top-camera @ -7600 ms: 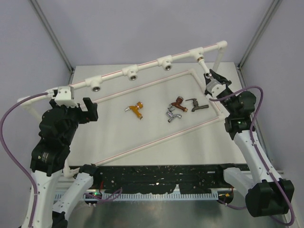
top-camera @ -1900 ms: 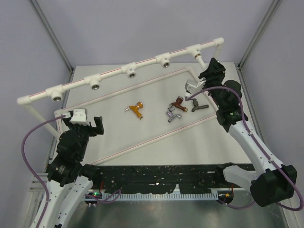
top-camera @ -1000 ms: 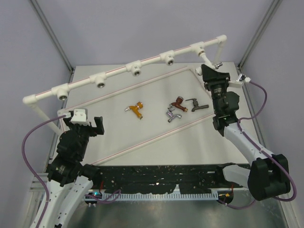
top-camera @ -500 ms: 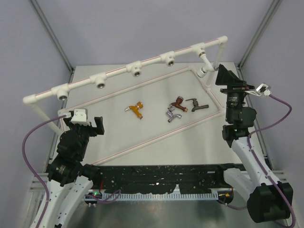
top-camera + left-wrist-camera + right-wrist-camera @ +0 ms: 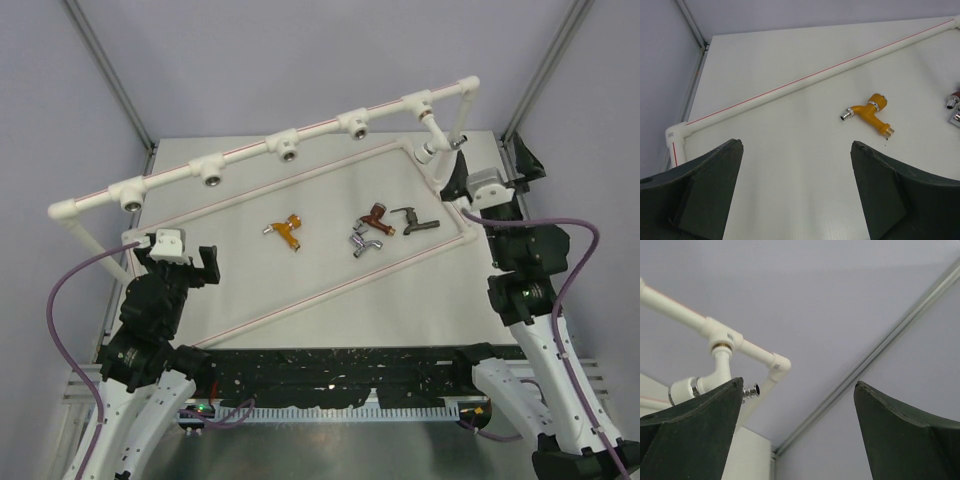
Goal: Install the water faucets
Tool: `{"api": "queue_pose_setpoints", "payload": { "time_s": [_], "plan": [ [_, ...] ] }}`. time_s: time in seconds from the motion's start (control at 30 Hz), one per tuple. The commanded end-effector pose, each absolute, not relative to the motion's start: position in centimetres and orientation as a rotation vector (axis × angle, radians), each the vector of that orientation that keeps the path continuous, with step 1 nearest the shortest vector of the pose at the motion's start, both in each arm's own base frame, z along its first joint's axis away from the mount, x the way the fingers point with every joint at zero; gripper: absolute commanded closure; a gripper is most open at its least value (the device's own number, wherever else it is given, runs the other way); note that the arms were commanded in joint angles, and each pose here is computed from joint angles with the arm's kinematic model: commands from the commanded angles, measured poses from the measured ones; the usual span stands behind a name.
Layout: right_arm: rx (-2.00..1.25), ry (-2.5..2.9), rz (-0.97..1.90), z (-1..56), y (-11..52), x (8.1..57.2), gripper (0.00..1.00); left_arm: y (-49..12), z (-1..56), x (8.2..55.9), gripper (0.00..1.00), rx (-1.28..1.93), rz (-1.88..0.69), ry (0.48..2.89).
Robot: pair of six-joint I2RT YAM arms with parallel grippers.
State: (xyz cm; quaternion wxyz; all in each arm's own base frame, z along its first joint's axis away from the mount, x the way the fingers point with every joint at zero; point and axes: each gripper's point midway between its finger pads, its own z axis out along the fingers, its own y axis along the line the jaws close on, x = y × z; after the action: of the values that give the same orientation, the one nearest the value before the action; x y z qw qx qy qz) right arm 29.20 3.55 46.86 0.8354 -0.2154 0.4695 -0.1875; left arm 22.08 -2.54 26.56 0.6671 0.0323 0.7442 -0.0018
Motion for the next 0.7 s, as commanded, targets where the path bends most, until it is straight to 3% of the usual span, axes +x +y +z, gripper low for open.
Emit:
{"api": "queue_pose_setpoints", "payload": {
  "time_s": [0.0,0.3,0.67],
  "plan": [
    [-0.884,0.907,-0.844,45.8,4.4,29.8,0.05,-3.0,27.8,22.4,0.07,0.074,-0.026,1.628],
    [-1.208,0.802,-1.248,44.6,6.2,32.1,0.04,-3.0,28.0,22.3,0.07,0.075,-0.03,1.617],
    [-1.238,0.886,-1.312,42.6,7.0,37.2,0.03,-2.9,28.2,22.2,0.07,0.069,-0.029,1.609]
  ]
}}
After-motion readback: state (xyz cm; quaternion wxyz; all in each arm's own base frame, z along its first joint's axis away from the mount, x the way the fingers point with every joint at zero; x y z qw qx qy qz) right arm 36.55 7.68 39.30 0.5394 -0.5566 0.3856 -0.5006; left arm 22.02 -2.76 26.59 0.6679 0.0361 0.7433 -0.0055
